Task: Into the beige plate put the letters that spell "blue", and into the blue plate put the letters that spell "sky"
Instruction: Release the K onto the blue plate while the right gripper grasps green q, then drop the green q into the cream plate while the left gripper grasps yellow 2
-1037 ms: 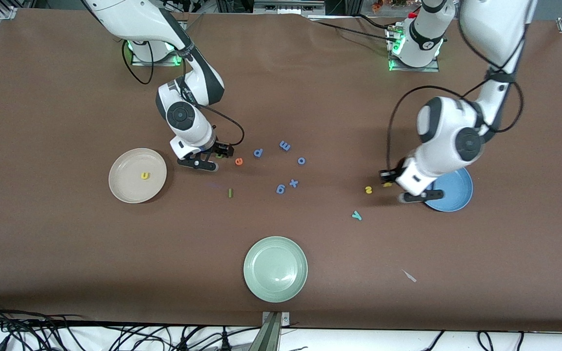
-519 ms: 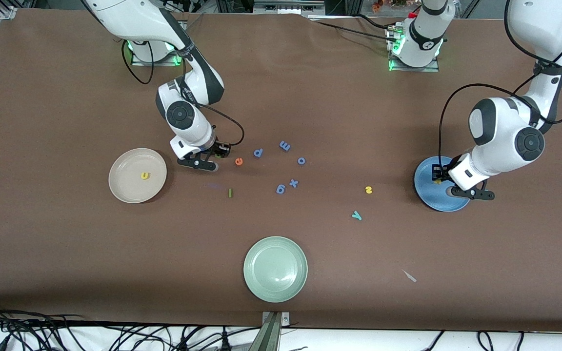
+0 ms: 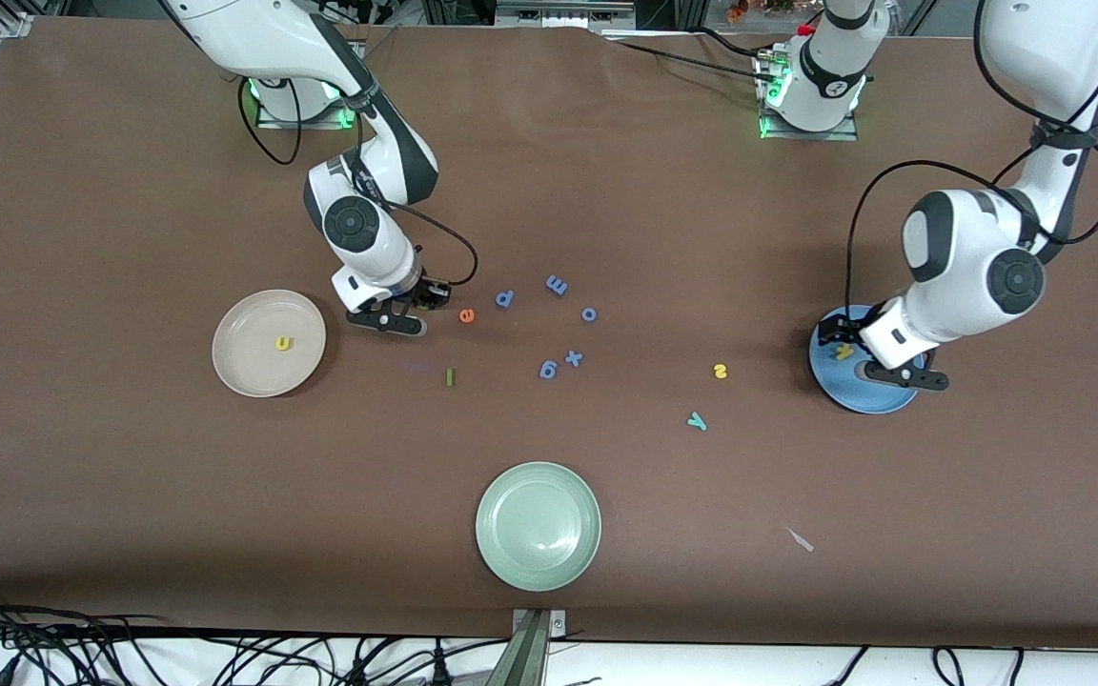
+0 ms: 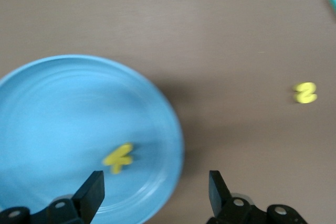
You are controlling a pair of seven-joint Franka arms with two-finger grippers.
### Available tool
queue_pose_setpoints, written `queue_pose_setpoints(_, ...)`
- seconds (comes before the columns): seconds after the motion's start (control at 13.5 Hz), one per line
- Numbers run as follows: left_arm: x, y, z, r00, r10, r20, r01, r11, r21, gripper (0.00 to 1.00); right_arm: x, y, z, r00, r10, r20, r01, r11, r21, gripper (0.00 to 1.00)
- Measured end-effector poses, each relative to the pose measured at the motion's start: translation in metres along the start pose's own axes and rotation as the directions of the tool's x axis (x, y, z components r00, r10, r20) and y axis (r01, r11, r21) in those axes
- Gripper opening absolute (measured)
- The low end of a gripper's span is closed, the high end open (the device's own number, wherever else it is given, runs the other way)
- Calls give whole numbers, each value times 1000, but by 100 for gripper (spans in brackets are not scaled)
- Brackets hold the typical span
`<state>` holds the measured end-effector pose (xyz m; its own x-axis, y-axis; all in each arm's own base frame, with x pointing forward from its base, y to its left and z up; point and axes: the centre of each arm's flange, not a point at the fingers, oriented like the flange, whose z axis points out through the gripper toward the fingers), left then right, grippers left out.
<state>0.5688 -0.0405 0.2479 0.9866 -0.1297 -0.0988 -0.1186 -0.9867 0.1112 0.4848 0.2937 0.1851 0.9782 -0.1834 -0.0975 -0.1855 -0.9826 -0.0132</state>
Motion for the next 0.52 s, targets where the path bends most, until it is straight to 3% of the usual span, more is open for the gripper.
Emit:
queue_pose_setpoints(0.22,5,82,8,999,-51,-14,51,999,-12,87,26,3,-36,999,-18,43,20,999,-41,27)
queue_pose_setpoints(0.52,15,155,41,993,-102,-55,102,995,-6,84,73,68,-70,986,-131,103,141,986,-93,27)
